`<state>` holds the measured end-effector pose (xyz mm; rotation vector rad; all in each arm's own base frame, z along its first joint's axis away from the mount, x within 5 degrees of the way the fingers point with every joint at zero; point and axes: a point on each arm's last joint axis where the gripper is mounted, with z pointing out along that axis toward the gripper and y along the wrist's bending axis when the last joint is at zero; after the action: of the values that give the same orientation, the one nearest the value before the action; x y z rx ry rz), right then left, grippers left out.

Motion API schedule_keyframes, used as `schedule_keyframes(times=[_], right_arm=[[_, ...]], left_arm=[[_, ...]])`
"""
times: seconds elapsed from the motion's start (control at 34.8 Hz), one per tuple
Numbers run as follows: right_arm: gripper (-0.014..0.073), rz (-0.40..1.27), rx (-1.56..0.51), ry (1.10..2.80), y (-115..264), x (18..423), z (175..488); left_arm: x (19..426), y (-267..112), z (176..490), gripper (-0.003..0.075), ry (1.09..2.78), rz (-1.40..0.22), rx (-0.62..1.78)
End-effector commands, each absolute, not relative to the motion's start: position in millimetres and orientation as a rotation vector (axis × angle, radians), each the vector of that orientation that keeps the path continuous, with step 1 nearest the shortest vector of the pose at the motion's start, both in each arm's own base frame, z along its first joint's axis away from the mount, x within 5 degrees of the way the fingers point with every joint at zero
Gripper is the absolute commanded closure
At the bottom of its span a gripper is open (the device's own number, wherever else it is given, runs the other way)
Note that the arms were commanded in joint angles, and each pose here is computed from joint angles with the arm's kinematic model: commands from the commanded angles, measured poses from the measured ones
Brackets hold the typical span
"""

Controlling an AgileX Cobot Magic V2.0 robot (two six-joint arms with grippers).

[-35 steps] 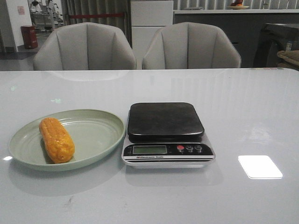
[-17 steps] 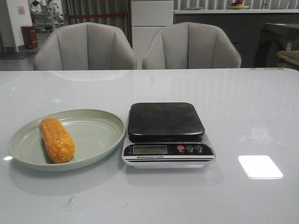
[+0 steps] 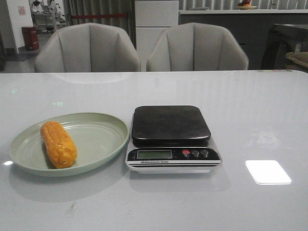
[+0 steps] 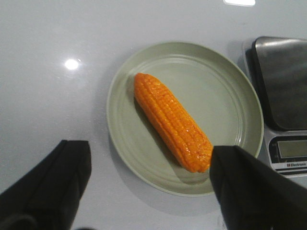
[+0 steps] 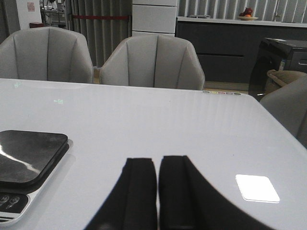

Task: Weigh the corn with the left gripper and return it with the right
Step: 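Lower the left gripper onto the orange corn cob and close it, then lift the corn with the left gripper and lower it onto the scale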

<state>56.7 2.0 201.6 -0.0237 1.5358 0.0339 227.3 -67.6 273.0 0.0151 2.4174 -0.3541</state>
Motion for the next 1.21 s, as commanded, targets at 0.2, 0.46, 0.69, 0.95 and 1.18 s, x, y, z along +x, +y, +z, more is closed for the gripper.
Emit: schedule_keyframes(times=[0.2, 0.46, 0.69, 0.95, 1.18], right_arm=[[0.0403, 0.025, -0.04, 1.443, 2.5, 55.1, 206.8], [0.0403, 0.025, -0.04, 1.443, 2.5, 55.1, 206.8], [0.0403, 0.025, -0.04, 1.443, 2.5, 55.1, 206.8], [0.0403, 0.025, -0.04, 1.443, 2.5, 55.1, 206.8], [0.0403, 0.025, -0.04, 1.443, 2.5, 55.1, 206.8]], left_arm=[[276.9, -113.1, 242.8, 0.0164, 2.517, -0.413, 0.036], [304.8, -127.9, 198.7, 0.0164, 2.659, -0.421, -0.033], [318.0, -138.1, 184.2, 0.0165, 2.693, -0.423, -0.034], [325.2, -150.6, 183.0, 0.0449, 2.694, -0.434, 0.001], [337.7, -172.8, 215.8, 0.0593, 2.617, -0.487, 0.088]])
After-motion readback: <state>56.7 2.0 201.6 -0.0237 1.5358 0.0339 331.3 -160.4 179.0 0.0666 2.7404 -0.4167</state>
